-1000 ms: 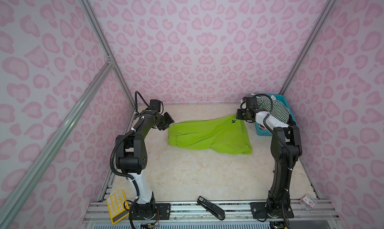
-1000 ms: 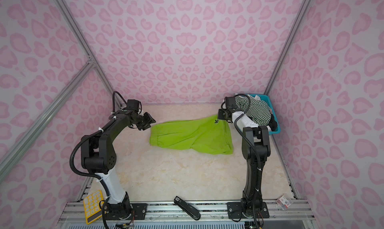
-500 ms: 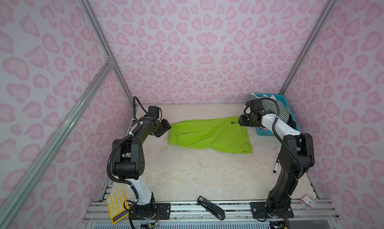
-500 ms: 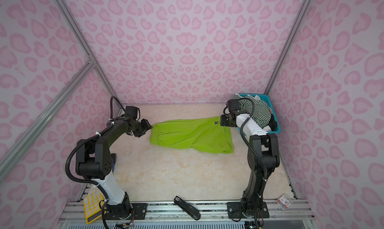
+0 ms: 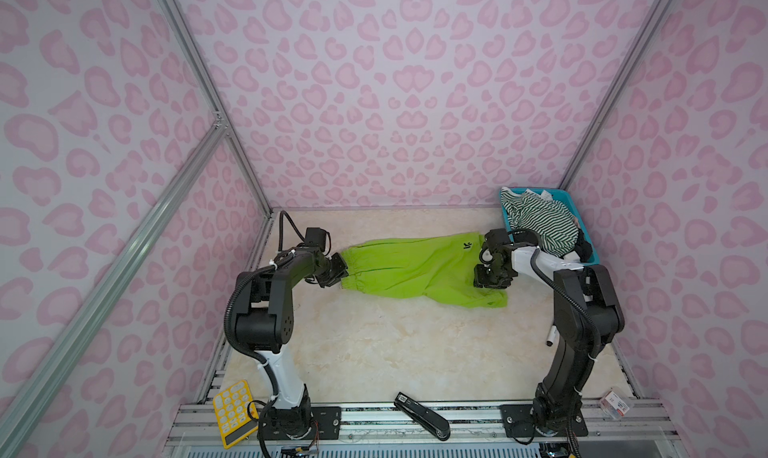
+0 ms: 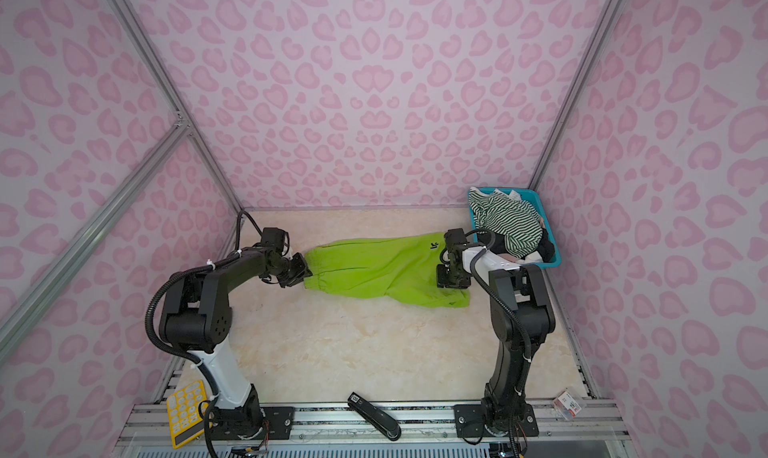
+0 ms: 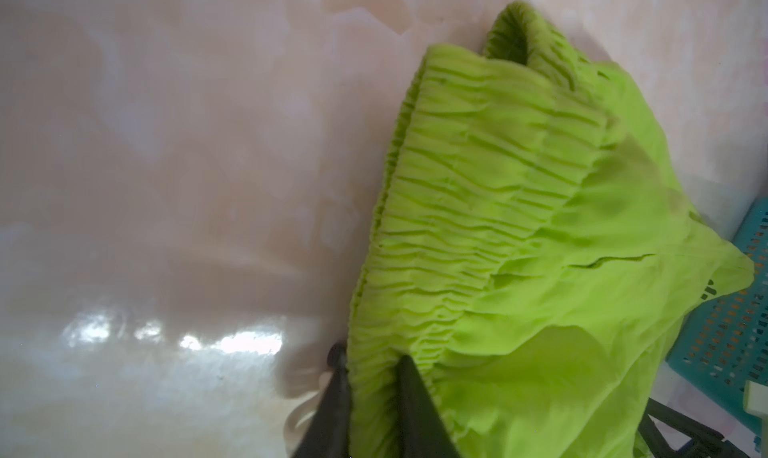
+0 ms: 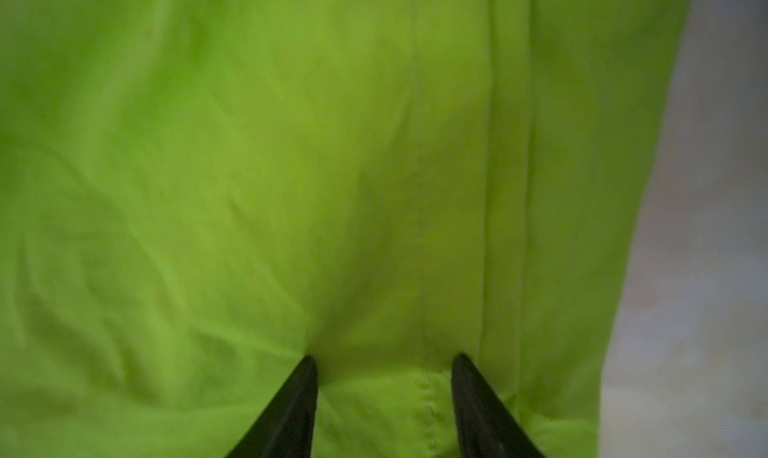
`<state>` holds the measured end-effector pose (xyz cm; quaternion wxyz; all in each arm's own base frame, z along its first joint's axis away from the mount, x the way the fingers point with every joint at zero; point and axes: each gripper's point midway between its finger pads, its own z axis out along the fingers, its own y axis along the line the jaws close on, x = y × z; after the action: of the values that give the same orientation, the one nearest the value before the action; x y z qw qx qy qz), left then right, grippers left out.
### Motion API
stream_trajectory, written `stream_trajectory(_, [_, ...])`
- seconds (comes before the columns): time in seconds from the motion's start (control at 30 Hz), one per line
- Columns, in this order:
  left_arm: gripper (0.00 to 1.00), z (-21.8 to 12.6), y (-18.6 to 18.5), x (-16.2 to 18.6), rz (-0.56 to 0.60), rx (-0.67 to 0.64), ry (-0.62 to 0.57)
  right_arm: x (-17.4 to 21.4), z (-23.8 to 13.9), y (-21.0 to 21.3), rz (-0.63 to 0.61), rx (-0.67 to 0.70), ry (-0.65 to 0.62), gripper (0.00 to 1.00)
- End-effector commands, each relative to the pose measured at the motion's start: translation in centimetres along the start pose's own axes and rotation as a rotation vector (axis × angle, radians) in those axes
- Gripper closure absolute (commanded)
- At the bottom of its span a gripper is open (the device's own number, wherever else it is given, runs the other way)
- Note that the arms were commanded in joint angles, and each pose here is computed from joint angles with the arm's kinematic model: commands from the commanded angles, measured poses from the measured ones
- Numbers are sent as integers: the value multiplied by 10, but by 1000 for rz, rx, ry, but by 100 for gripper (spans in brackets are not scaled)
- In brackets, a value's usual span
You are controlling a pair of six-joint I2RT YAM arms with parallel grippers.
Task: Fold and stack the mixed laundry pile
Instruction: 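Press and smooth the folded shorts with both grippers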
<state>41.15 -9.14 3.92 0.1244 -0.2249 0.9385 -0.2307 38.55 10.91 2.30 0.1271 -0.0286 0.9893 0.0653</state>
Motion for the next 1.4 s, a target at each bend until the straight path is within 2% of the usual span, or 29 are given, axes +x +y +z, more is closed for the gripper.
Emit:
stream_trajectory(0.0, [93, -1, 12, 8, -17, -32, -6, 22, 8, 3, -7, -9, 67, 48])
stream_trajectory(0.07, [97, -7, 24, 19, -30, -73, -7, 32, 8, 7, -21, -19, 87, 49])
stream_trajectory(0.23, [97, -28, 57, 63, -105, -174, 37, 64, 2, 18, -57, -35, 132, 49])
stream_trajectory(0.4, [97, -62, 84, 115, -152, -230, 44, 102, -26, 31, -114, -64, 162, 49])
stream_trajectory(0.43, [95, -70, 88, 124, -153, -241, 40, 106, -35, 34, -120, -80, 152, 49])
stream_trajectory(0.5, [77, -86, 93, 130, -151, -266, 10, 107, -50, 40, -122, -120, 119, 49])
stream_trajectory(0.57, [57, -99, 96, 123, -136, -291, -53, 95, -63, 45, -126, -154, 62, 48])
stream_trajectory(0.63, [47, -105, 91, 111, -116, -289, -102, 77, -69, 49, -127, -187, 10, 47])
stream_trajectory(0.8, [45, -98, 67, 79, -43, -248, -125, 28, -62, 48, -113, -228, -68, 45])
stream_trajectory(0.93, [45, -79, 65, 59, -18, -263, -118, 5, -40, 37, -70, -244, -65, 45])
stream_trajectory(1.2, [48, -45, 66, 58, -33, -218, -61, 7, -3, 26, -23, -273, 1, 47])
stream_trajectory(1.3, [50, -44, 67, 58, -30, -220, -61, 11, 7, 25, -5, -295, 23, 51])
stream_trajectory(1.37, [52, -45, 68, 57, -29, -226, -64, 13, 8, 26, -2, -315, 27, 57])
